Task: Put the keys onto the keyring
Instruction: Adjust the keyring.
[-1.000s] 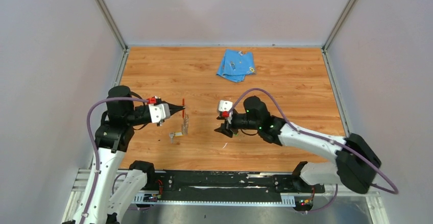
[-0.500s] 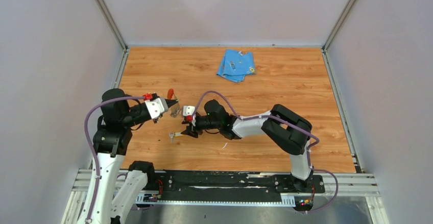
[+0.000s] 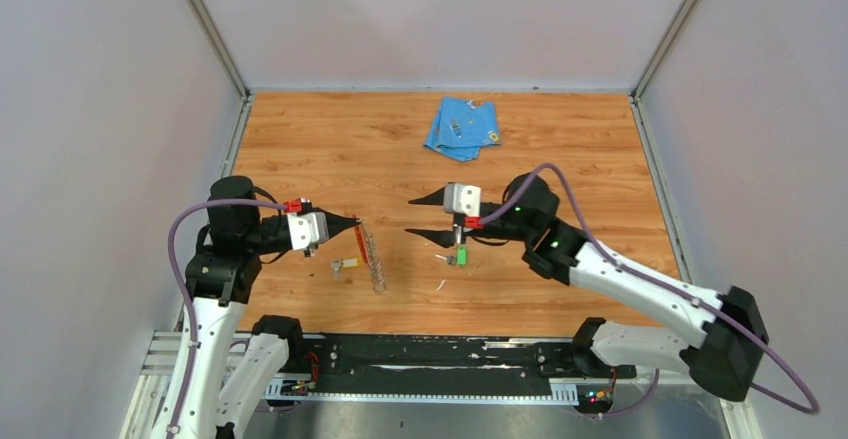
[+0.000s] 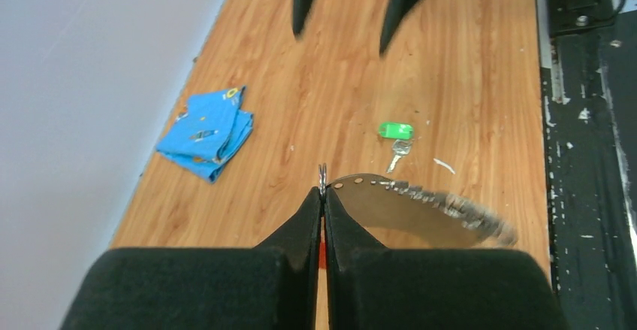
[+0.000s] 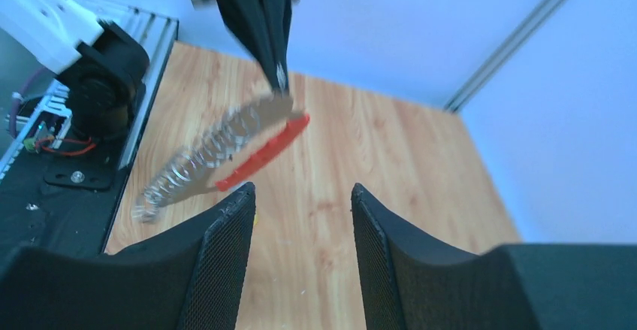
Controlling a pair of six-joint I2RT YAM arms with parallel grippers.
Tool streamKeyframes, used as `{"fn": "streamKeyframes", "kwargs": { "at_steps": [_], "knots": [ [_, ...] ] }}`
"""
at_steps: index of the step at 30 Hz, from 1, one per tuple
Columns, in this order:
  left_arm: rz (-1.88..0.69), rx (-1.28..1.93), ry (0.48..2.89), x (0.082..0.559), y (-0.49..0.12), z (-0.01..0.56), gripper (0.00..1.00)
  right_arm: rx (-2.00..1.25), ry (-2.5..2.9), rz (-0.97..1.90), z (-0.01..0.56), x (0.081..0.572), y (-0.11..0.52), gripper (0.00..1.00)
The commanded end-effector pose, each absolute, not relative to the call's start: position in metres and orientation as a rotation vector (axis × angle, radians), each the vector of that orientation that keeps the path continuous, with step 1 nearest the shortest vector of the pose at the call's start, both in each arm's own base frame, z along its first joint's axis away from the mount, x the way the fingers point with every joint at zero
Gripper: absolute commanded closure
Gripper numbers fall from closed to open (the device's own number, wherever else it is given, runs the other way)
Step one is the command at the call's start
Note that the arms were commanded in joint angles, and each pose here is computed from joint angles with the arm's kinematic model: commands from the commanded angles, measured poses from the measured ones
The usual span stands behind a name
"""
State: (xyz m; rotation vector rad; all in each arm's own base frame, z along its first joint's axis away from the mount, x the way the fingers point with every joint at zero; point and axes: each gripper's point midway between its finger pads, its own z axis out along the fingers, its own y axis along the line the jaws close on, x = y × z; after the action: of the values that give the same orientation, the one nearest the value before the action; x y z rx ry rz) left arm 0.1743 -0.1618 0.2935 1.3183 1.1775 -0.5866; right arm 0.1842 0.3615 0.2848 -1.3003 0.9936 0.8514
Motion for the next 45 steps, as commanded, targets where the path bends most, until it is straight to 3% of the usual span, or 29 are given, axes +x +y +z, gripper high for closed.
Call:
{"fn": "streamKeyframes", "kwargs": {
  "at_steps": [1, 11, 20, 45],
  "knots": [
    [-0.68, 1.386, 1.071, 0.154, -0.173, 0.287, 1.0, -1.433, 0.93, 0.882, 0.301, 0.152, 0.345, 0.48],
    [-0.744, 1.448, 0.941, 0.133, -0.183, 0.286, 1.0, -1.595, 0.771, 0.871, 0.324, 0.132, 0.383, 0.59],
    [-0.751, 1.468, 0.899, 0.127, -0.185, 0.283, 1.0, -1.628, 0.719, 0.834, 0.333, 0.123, 0.4, 0.62],
    [-0.735, 1.474, 0.885, 0.128, -0.186, 0.286, 1.0, -1.719, 0.851, 0.894, 0.31, 0.121, 0.415, 0.75]
  ]
}}
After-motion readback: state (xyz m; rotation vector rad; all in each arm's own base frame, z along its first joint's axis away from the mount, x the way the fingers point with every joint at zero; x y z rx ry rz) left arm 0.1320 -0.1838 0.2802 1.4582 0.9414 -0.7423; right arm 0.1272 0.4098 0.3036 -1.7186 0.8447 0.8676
